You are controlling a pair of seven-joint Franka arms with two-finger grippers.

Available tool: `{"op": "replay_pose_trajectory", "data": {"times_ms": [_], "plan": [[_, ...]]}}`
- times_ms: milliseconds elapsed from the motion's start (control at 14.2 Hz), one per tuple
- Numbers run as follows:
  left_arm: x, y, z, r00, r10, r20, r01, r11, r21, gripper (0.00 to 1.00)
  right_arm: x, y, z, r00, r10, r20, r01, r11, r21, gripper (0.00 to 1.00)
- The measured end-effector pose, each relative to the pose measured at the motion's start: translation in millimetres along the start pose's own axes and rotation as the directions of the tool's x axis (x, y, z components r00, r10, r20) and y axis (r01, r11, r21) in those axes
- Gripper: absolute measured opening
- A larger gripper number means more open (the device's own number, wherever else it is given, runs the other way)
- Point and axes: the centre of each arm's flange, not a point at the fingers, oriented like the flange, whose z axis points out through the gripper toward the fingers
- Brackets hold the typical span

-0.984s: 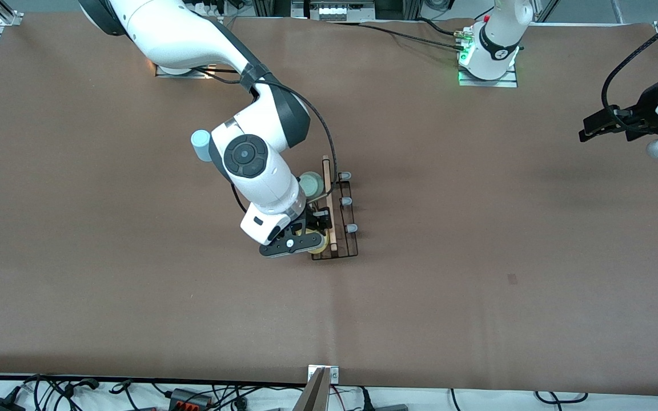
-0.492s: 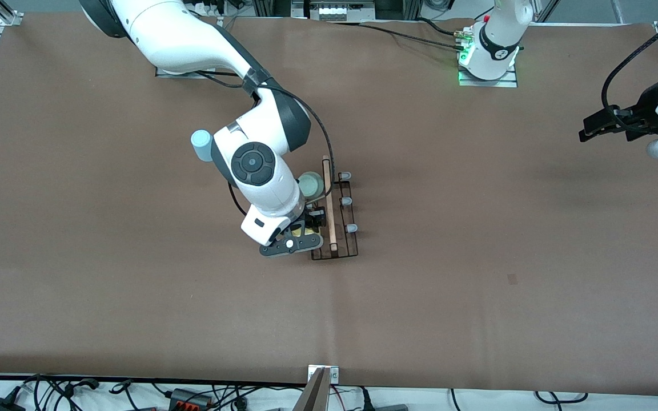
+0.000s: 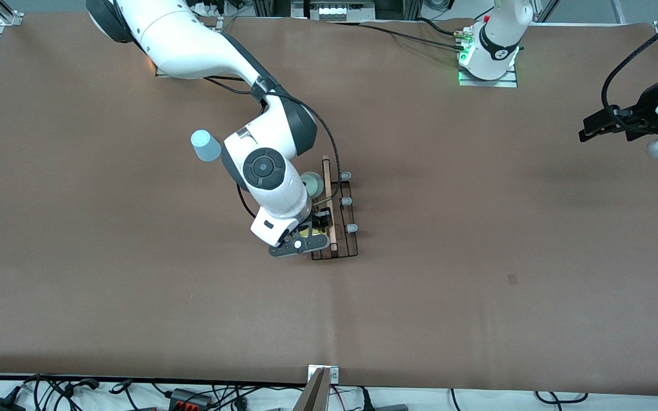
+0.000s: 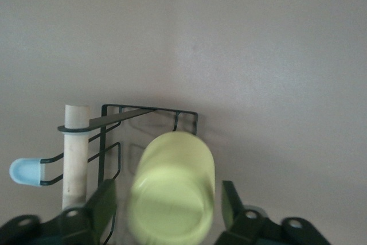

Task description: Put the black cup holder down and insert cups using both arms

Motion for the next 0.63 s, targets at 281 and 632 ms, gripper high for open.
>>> {"op": "replay_pose_trajectory", "data": {"times_ms": [281, 632], "plan": [[0, 0, 0, 1.0, 0.0, 0.0, 0.0, 1.0, 0.0, 1.0, 14, 43, -75, 0.998, 0.059, 0.009, -0.059, 0.998, -0.035, 1.0], [0, 0, 0, 1.0, 0.0, 0.0, 0.0, 1.0, 0.0, 1.0, 24, 186, -203, 0.97, 0.243, 0.011, -0.242, 0.967, -0.075, 1.0]]}}
